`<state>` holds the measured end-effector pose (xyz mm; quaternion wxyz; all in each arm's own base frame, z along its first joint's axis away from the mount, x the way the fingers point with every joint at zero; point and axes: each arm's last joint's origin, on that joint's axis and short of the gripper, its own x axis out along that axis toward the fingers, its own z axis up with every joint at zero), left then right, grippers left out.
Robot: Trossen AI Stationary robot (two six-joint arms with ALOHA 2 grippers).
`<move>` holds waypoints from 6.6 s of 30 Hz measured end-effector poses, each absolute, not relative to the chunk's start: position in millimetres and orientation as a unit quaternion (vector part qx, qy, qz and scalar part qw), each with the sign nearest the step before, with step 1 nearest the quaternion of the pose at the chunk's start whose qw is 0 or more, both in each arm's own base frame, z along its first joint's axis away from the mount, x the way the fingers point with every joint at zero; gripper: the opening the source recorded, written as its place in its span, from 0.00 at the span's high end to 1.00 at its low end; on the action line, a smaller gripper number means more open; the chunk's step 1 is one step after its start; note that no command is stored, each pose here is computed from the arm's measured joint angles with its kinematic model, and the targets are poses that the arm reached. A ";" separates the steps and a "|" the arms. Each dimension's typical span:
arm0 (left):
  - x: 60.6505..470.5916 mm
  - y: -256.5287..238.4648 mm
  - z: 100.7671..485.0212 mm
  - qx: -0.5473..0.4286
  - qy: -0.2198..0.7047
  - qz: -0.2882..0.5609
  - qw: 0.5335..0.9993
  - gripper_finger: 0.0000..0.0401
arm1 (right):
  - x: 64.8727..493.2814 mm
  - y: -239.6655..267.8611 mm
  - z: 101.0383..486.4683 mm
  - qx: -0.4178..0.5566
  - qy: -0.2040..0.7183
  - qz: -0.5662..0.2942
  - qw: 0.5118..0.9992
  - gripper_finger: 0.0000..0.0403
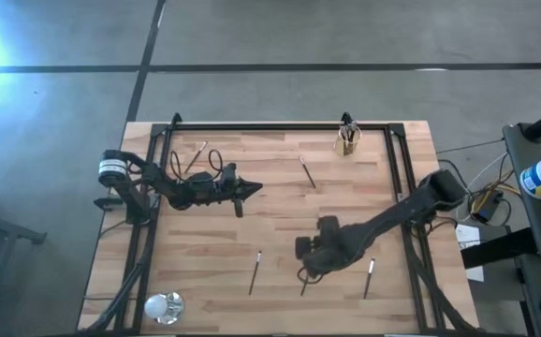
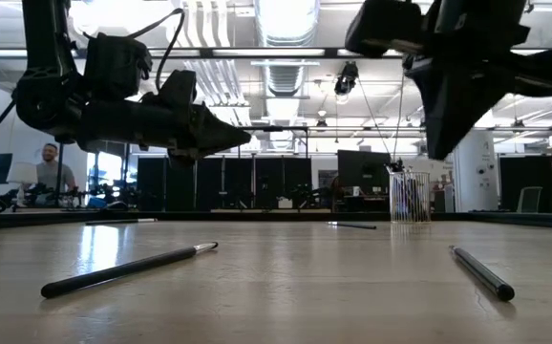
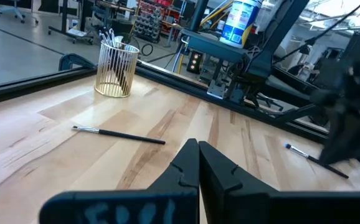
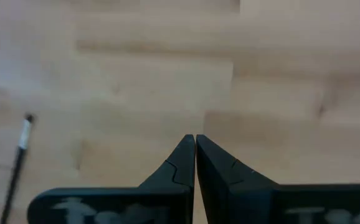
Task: Put items in baskets/containers
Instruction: Put the black liner brush into the gold pen holder, then put the black eyeshadow brush into the gold pen holder
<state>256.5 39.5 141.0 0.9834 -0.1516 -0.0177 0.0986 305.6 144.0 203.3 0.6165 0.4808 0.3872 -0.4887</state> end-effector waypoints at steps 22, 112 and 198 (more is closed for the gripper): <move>254.7 39.2 138.4 -0.141 -0.008 0.099 0.985 1.00 | 332.4 154.6 148.7 0.490 0.438 -0.524 0.542 0.78; 253.8 39.1 138.8 -0.145 -0.013 0.099 0.984 1.00 | 192.0 -171.6 333.9 0.283 0.287 -0.609 0.683 0.98; 206.5 219.3 191.6 -0.289 0.443 0.487 0.695 0.69 | 131.7 -46.2 211.3 0.075 0.011 -0.094 0.993 0.98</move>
